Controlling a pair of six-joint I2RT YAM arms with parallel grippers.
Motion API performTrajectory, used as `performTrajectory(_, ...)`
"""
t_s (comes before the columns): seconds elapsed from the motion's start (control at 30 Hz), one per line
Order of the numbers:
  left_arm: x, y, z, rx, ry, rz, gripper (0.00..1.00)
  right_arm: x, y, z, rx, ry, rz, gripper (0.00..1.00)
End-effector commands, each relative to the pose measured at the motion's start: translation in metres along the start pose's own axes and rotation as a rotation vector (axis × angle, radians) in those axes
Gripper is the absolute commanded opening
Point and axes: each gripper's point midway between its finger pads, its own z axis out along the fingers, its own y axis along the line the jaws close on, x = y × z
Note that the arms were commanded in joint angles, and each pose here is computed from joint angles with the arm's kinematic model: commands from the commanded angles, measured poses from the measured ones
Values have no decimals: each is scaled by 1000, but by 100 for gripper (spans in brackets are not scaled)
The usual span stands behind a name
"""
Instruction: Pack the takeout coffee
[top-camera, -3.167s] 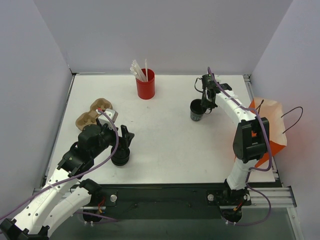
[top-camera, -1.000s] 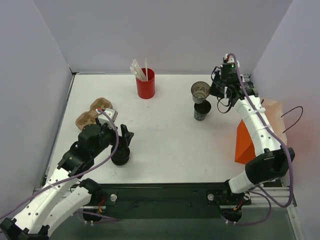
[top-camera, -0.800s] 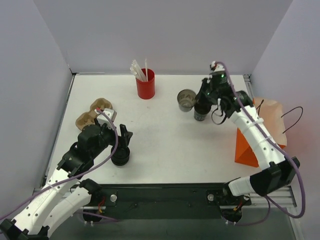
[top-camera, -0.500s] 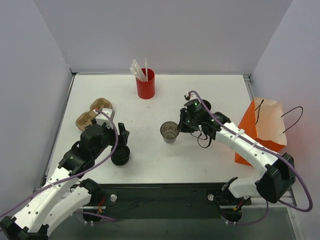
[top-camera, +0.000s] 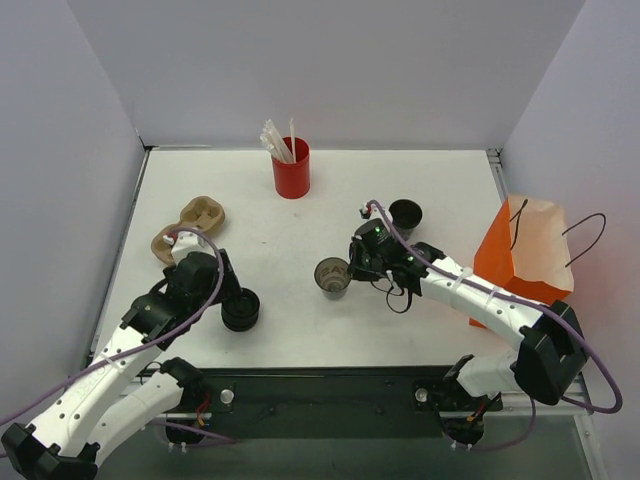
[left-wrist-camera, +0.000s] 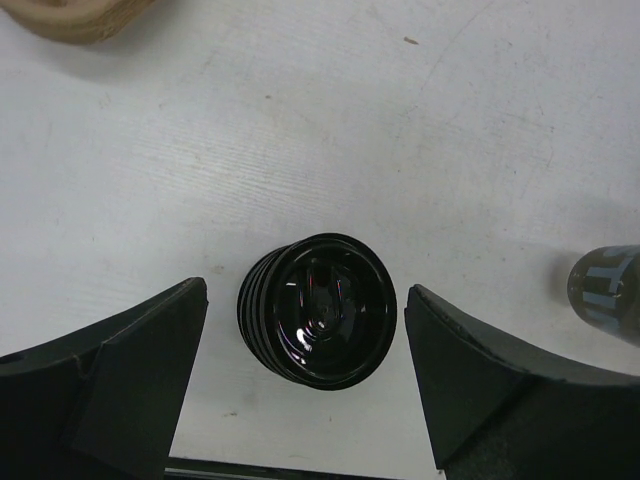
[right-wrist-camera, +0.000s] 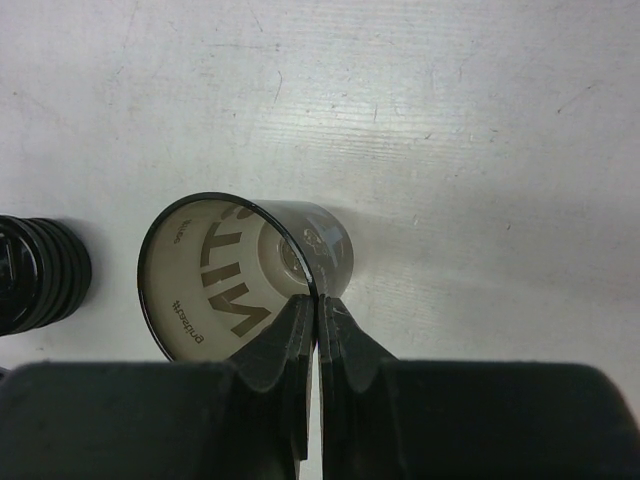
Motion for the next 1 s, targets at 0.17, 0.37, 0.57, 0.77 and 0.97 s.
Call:
performTrajectory(0.17,17,15,-6,-94,51,-185,86,5,-8,11,46,-21,30,9)
performTrajectory(0.37,25,17,-1,-123,78,-201,80,3,-8,9,47,-27,20,20)
performTrajectory(0.57,25,13,5,-135,93,-175,73,-4,-8,-4,40,-44,17,27)
performTrajectory(0.77,26,11,11,-145,107,-134,64,-17,-2,-28,-4,-100,20,26)
performTrajectory(0.97,31,9,22,-156,128,-85,55,-26,-7,-42,16,-149,12,25)
